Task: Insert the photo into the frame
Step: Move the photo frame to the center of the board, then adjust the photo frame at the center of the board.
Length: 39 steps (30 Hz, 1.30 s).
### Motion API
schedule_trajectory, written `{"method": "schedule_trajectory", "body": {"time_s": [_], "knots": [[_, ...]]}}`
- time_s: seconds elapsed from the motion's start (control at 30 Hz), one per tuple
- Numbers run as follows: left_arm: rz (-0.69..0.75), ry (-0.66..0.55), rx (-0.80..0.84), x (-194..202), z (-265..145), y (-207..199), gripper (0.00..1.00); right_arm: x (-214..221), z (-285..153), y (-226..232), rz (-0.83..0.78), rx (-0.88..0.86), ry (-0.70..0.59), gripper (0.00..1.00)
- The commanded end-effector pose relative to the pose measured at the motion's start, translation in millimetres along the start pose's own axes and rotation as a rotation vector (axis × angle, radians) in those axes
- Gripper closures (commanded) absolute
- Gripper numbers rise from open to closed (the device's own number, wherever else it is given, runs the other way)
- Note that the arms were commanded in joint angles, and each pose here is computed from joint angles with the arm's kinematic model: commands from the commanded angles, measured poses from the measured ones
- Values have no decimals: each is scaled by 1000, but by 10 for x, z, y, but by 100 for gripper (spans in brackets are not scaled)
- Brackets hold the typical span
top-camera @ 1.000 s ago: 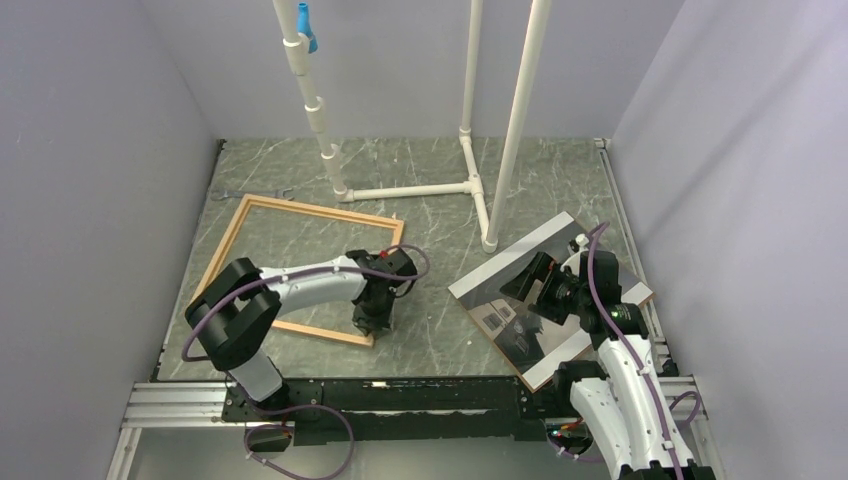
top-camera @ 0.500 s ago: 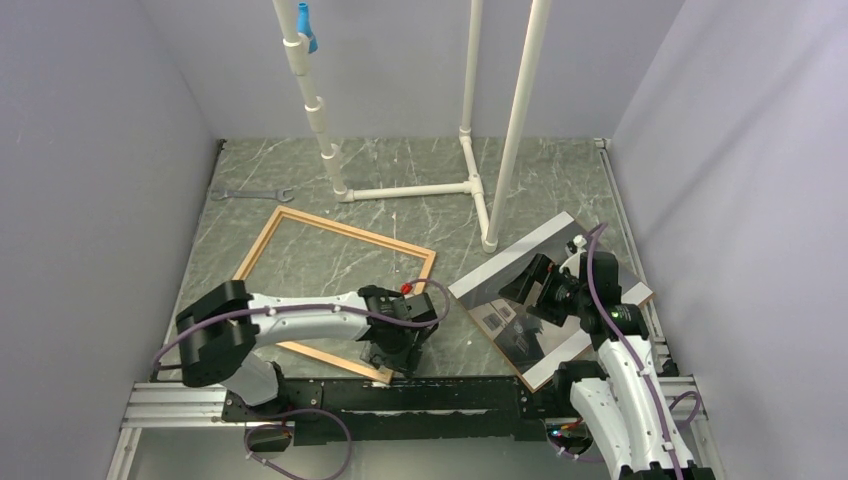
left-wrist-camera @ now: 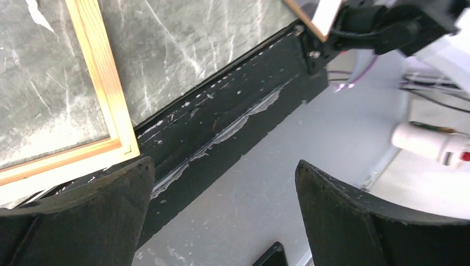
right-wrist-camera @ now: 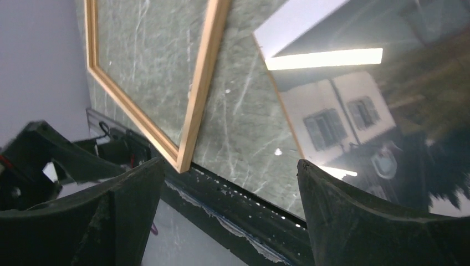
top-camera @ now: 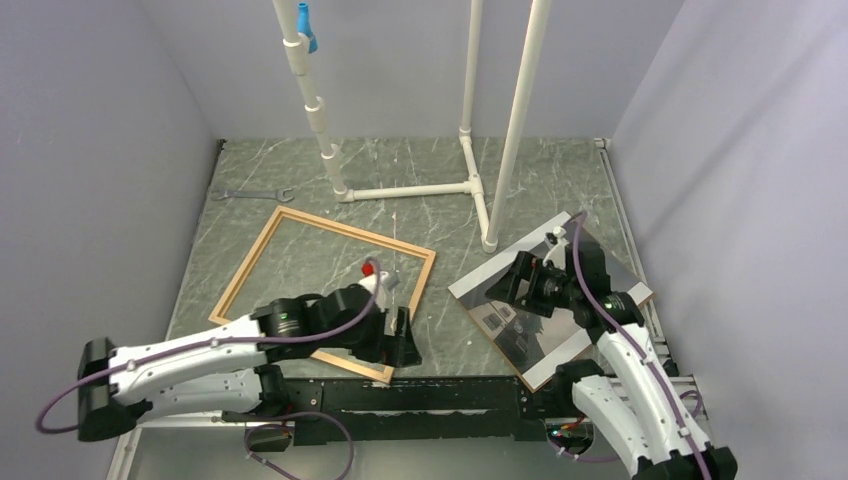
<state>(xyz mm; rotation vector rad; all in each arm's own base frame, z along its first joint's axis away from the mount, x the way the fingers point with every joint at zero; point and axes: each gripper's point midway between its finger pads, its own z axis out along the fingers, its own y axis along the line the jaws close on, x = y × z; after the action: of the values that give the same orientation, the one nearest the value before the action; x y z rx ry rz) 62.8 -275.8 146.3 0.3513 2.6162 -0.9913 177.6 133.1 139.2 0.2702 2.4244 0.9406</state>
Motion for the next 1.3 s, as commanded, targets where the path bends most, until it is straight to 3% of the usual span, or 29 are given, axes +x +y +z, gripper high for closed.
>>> {"method": "schedule_trajectory", "body": {"time_s": [0.0,0.2,0.53,0.87,1.27], "knots": [[-76,-107,136,-144,-259,-120,1,-260,52,547,-143,-138,-64,13],[-108,-179,111,-216,-625,-36,1,-431,297,1043,-294,-178,-90,22],[-106,-196,43,-249,-696,67,1,-826,973,1407,-456,-138,-104,21],[-87,-151,-7,-210,-669,109,0,-654,2095,1229,-624,0,128,21],[-93,-143,-11,-129,-695,195,1,-744,2855,1109,-779,85,200,20]]}}
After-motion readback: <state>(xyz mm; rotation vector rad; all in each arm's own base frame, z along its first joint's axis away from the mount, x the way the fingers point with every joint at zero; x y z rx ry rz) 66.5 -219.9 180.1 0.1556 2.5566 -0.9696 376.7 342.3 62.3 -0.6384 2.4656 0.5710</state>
